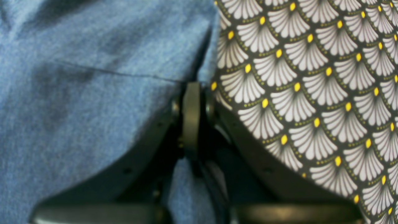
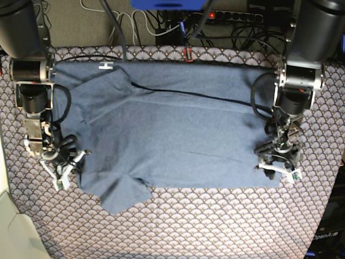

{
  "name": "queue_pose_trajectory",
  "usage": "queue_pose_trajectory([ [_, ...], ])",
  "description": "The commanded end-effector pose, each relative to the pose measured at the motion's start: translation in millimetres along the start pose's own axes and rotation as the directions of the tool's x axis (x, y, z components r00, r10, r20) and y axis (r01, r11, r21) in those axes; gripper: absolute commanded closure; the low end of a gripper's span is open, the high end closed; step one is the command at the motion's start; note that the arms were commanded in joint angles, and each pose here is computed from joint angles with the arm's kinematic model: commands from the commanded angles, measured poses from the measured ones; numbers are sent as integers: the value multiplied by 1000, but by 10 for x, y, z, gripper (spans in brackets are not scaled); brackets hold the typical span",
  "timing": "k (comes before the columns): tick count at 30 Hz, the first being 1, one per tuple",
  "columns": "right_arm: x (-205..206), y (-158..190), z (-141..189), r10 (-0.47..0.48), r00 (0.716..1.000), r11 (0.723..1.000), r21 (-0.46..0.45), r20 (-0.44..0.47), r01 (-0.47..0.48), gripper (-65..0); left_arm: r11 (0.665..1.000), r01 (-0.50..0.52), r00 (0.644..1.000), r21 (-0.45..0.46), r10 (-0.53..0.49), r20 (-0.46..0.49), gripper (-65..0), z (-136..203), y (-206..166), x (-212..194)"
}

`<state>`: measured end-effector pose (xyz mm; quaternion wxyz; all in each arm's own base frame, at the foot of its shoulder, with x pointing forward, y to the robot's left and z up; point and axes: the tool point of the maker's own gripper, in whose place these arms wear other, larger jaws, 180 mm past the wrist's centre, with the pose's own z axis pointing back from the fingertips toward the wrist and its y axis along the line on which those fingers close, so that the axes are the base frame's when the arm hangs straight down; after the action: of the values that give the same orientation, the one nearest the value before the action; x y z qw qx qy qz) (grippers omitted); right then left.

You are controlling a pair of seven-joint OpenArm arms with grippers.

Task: Fold the T-shirt properly
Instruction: 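Lower both grippers and grasp the shirt's hem corners, then lift the hem and fold it toward the collar with both grippers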

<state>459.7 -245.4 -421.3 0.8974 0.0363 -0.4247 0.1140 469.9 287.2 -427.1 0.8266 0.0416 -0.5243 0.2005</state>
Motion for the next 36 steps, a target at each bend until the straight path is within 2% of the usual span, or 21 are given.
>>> queue_pose_trajectory([
  [1, 221, -100, 27, 6, 999, 1000, -19, 46, -5, 0, 1000, -10, 999, 3, 10, -51, -318, -17, 12, -34],
  [7, 217, -117, 34, 7, 999, 1000, -22, 43, -6, 0, 1000, -11, 998, 2, 11, -62, -57, -18, 9, -47],
  [9, 215, -126, 38, 7, 999, 1000, -23, 43, -6, 0, 1000, -10, 998, 3, 10, -62, 0, -18, 18, -43],
  [18, 215, -126, 38, 7, 999, 1000, -23, 43, -6, 0, 1000, -13, 999, -4, 12, -49, -7, -31, -18, 22],
  [20, 221, -126, 38, 8, 999, 1000, -23, 44, -7, 0, 999, -15, 1000, -28, 14, -28, -7, -37, -103, 116],
  [23, 238, -126, 40, 10, 999, 1000, -23, 48, -9, 0, 997, -24, 999, -77, 20, -48, -7, 6, -250, 119],
  [28, 166, -130, 48, 8, 999, 1000, -24, 36, -8, 0, 991, -3, 1000, -131, 0, -23, -7, 121, -319, 236],
  [36, 40, -66, 231, 99, 994, 995, -31, 38, -98, 0, 985, 29, 1000, -171, -30, -2, -6, 283, -315, 255],
])
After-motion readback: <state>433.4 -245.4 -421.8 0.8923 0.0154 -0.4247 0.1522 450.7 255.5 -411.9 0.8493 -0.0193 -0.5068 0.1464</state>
